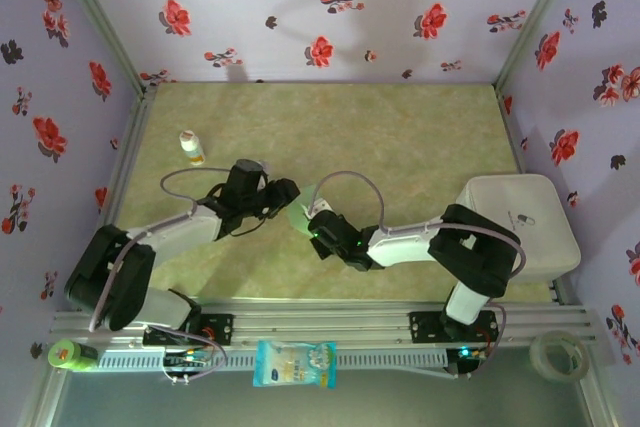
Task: Fold a paper plane with a square sheet of paper (pick it up from the middle)
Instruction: Fourth fold the wing at the center of the table.
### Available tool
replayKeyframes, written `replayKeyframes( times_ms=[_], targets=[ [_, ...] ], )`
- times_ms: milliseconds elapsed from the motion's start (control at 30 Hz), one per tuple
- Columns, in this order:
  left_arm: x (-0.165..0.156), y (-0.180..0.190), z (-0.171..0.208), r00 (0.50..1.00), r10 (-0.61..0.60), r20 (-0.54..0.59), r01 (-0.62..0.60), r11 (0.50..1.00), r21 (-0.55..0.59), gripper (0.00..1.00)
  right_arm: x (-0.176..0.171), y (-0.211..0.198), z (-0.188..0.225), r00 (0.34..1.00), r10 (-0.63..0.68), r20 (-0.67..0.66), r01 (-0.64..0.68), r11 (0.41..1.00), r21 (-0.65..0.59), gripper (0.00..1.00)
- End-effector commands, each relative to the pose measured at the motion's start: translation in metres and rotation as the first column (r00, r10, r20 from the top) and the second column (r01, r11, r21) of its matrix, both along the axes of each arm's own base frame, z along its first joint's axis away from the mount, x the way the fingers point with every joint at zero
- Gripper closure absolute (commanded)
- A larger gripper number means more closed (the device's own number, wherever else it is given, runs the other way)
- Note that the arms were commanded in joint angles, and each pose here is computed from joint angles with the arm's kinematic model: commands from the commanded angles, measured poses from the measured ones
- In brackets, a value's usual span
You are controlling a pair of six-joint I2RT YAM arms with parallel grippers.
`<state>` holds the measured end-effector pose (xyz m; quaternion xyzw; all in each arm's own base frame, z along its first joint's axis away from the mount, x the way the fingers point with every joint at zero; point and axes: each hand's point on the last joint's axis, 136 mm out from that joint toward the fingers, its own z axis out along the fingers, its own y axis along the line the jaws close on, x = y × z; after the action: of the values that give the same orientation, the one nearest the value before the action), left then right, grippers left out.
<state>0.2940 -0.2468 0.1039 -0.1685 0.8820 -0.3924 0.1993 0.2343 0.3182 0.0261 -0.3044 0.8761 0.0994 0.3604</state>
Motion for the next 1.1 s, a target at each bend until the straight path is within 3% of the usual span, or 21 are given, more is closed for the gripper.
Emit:
replayKeyframes(
  times_ms=[0,300,633,1067],
  targets=[
    [-0.003,0.016,-0.007,0.999,0.033,-0.009,-0.033,0.997,0.067,0.51,0.001,0.006,-0.003,1.0,-0.004,-0.021,0.005,0.999,0.035,0.96],
    [-0.003,0.015,-0.004,0.999,0.034,0.01,-0.035,0.998,0.05,0.53,-0.004,0.016,-0.002,0.987,0.046,-0.152,-0.023,0.988,0.151,0.96],
    [-0.002,0.012,-0.001,1.0,0.013,0.026,-0.014,0.999,0.036,0.7,-0.002,0.024,0.009,0.944,0.104,-0.312,0.011,0.937,0.348,0.98],
    [-0.003,0.008,-0.015,1.0,0.009,-0.002,-0.009,1.0,0.02,0.8,0.006,0.017,-0.005,0.892,0.061,-0.448,0.141,0.905,0.403,0.98]
  ],
)
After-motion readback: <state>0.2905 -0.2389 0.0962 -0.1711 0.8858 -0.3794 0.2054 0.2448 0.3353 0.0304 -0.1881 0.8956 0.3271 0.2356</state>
